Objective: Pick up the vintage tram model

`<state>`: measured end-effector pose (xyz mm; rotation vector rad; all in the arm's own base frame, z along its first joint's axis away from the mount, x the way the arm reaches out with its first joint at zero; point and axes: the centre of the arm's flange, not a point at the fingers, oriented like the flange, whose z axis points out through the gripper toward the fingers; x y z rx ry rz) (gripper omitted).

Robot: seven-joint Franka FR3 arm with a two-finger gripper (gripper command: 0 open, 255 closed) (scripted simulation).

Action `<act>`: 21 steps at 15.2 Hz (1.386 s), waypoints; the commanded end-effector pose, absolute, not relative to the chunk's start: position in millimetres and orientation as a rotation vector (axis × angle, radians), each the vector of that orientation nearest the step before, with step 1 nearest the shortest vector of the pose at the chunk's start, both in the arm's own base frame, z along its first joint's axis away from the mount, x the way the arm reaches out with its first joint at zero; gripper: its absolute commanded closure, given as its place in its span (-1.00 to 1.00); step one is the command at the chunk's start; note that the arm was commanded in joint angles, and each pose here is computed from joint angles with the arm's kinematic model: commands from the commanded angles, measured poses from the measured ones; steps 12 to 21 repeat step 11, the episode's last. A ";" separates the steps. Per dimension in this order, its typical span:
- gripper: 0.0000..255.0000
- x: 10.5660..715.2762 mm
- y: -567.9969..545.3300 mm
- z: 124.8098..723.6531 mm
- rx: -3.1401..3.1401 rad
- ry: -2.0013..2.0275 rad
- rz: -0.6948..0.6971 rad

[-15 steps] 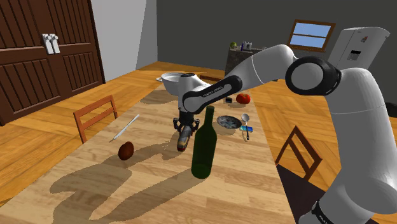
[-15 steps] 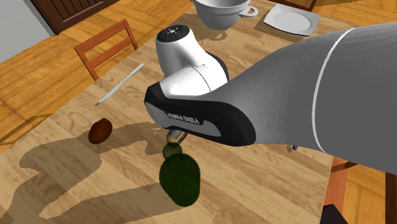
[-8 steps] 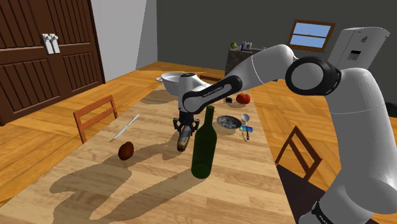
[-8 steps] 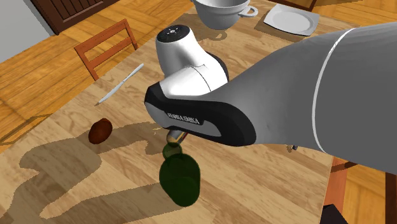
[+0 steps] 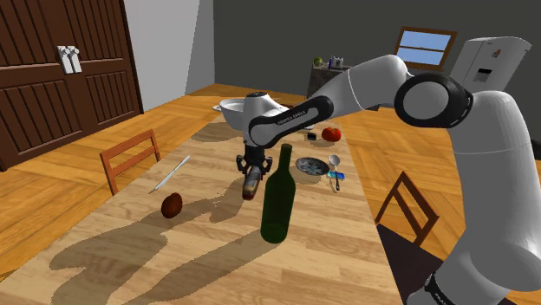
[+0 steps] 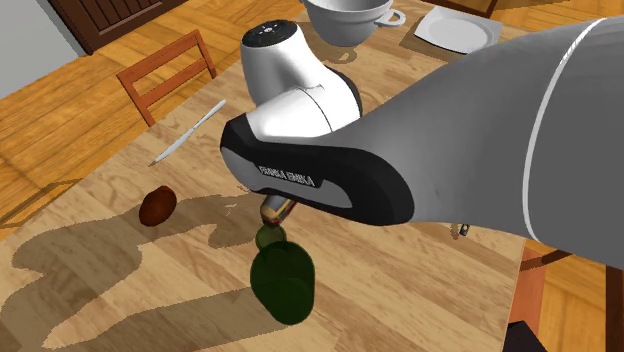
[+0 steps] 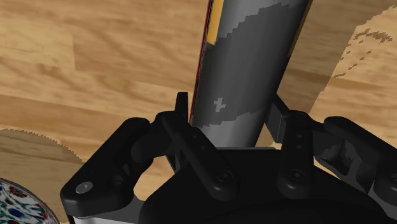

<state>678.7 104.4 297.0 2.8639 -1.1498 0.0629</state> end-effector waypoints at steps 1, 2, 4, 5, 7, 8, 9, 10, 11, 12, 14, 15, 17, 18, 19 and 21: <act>1.00 678.8 104.1 307.4 2.864 -1.150 0.064; 1.00 678.8 104.1 312.6 2.864 -1.150 0.064; 1.00 678.8 104.1 323.2 2.864 -1.150 0.064; 1.00 678.8 104.1 328.5 2.864 -1.150 0.064; 1.00 678.8 104.1 339.0 2.864 -1.150 0.064; 1.00 678.8 104.1 344.3 2.864 -1.150 0.064; 1.00 678.8 104.1 349.6 2.864 -1.150 0.064; 1.00 678.8 104.1 350.4 2.864 -1.150 0.064; 1.00 678.8 104.1 350.4 2.864 -1.150 0.064; 1.00 678.8 104.1 350.4 2.864 -1.150 0.064; 1.00 678.8 104.1 350.4 2.864 -1.150 0.064; 1.00 678.8 104.1 350.4 2.864 -1.150 0.064; 1.00 678.8 104.1 350.4 2.864 -1.150 0.064; 1.00 678.8 104.1 350.4 2.864 -1.150 0.064; 1.00 678.8 104.1 350.4 2.864 -1.150 0.064; 1.00 678.8 104.1 350.4 2.864 -1.150 0.064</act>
